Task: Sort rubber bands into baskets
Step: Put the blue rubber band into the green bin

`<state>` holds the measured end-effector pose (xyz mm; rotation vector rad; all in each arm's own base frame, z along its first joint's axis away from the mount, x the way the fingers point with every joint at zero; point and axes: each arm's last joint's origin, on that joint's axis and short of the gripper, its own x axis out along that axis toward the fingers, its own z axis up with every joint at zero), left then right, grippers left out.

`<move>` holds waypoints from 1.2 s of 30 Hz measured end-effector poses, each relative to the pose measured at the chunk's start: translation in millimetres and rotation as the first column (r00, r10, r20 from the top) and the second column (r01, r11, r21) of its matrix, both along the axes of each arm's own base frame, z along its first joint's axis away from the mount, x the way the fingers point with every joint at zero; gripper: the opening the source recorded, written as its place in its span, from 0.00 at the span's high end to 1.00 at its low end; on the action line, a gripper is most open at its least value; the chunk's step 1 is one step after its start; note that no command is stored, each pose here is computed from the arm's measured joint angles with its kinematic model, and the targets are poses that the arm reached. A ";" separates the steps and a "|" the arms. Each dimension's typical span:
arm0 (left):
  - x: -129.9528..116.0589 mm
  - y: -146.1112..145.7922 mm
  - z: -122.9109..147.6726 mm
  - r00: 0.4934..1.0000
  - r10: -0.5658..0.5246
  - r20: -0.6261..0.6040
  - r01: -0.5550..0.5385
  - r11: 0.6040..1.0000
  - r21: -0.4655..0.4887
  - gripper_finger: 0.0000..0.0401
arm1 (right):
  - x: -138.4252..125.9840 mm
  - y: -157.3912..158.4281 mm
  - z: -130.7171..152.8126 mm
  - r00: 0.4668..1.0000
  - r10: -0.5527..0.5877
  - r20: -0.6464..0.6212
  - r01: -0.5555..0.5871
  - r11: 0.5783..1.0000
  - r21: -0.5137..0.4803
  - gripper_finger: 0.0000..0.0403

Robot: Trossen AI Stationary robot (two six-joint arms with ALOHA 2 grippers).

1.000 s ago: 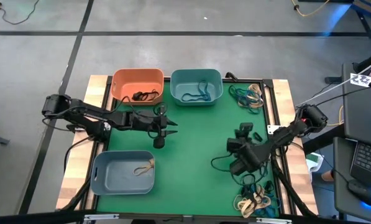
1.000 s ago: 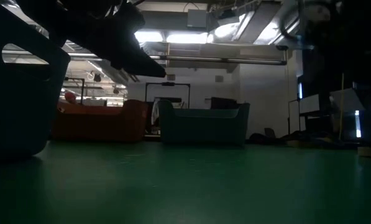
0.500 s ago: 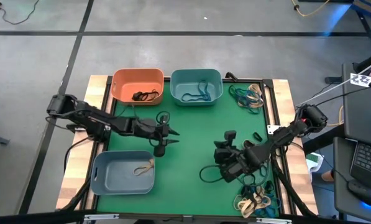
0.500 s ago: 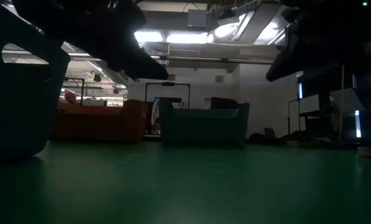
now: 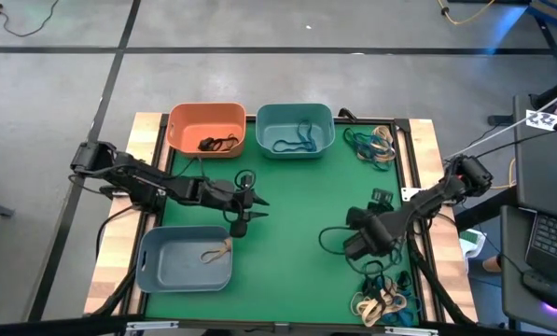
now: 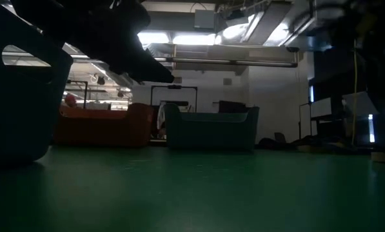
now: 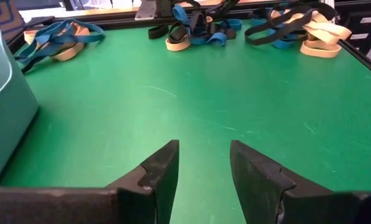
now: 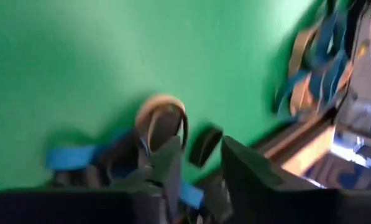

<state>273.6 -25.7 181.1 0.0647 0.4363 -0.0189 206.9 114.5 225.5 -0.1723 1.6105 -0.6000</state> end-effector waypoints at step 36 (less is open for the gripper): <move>-1.8 1.2 -3.7 0.999 0.014 -0.041 -0.012 0.999 0.041 0.65 | -47.8 -22.6 -69.0 0.916 0.127 -0.380 -0.091 0.989 0.112 0.29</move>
